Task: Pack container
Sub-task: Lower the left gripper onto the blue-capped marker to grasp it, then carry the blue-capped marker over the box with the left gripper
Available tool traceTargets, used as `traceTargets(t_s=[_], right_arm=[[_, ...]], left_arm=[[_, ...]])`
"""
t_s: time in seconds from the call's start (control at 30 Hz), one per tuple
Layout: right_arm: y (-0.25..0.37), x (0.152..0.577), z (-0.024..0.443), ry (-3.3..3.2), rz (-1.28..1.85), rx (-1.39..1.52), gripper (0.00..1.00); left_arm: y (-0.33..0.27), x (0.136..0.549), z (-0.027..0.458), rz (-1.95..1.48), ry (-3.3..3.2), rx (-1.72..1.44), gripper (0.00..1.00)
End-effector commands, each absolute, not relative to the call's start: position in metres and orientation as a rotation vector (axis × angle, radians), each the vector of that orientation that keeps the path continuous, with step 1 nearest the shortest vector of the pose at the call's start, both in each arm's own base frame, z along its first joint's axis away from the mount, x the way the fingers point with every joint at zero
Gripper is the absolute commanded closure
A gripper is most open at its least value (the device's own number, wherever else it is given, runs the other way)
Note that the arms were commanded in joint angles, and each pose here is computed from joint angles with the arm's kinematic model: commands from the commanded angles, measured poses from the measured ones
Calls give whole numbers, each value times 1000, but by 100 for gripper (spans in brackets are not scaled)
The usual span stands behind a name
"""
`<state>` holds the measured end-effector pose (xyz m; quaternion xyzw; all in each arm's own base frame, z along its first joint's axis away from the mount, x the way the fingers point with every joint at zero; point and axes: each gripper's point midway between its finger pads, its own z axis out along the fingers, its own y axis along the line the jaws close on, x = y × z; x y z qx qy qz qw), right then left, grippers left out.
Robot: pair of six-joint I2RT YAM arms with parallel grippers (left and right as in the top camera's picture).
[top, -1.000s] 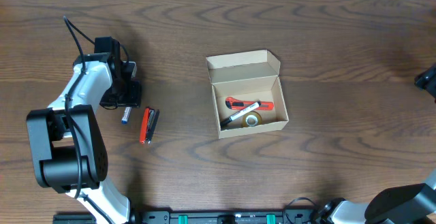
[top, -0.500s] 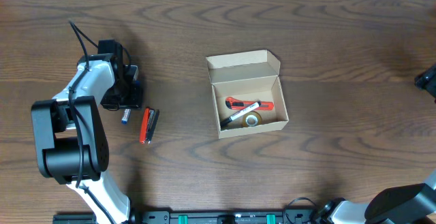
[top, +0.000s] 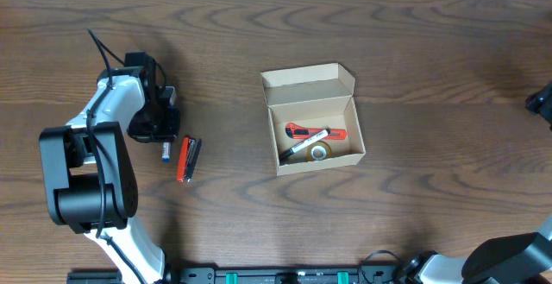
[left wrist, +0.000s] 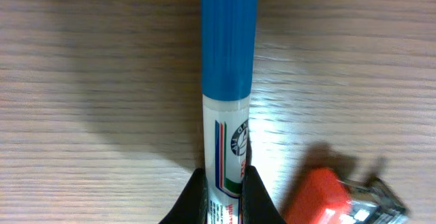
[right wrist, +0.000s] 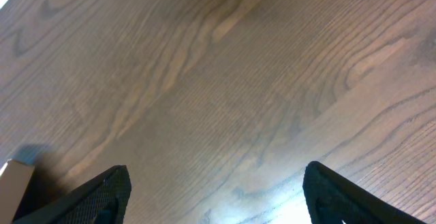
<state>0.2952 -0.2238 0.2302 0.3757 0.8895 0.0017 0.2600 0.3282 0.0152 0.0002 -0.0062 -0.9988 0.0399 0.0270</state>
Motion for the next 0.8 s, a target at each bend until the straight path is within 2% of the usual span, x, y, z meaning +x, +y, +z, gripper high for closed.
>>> traceTargets(t_s=[0.0, 0.1, 0.23, 0.33, 0.4, 0.6, 0.77], right_arm=[[-220, 295, 236, 2410, -8, 971, 20], [-221, 295, 236, 2409, -17, 963, 20], [-221, 296, 237, 2406, -18, 962, 20], [-222, 297, 237, 2403, -21, 959, 19], [-223, 297, 238, 2402, -25, 948, 20], [-223, 298, 238, 2399, -27, 946, 20], [-223, 298, 239, 2398, -29, 941, 20]], left_arm=[[-2, 349, 35, 286, -3183, -20, 94], [-15, 361, 78, 306, -3292, -114, 94], [-43, 369, 144, 294, -3414, -437, 94], [-74, 366, 185, 289, -3444, -752, 94], [-104, 357, 207, 284, -3390, -1079, 94], [-184, 313, 219, 273, -2956, -1954, 94], [-234, 291, 221, 223, -2715, -2336, 94]])
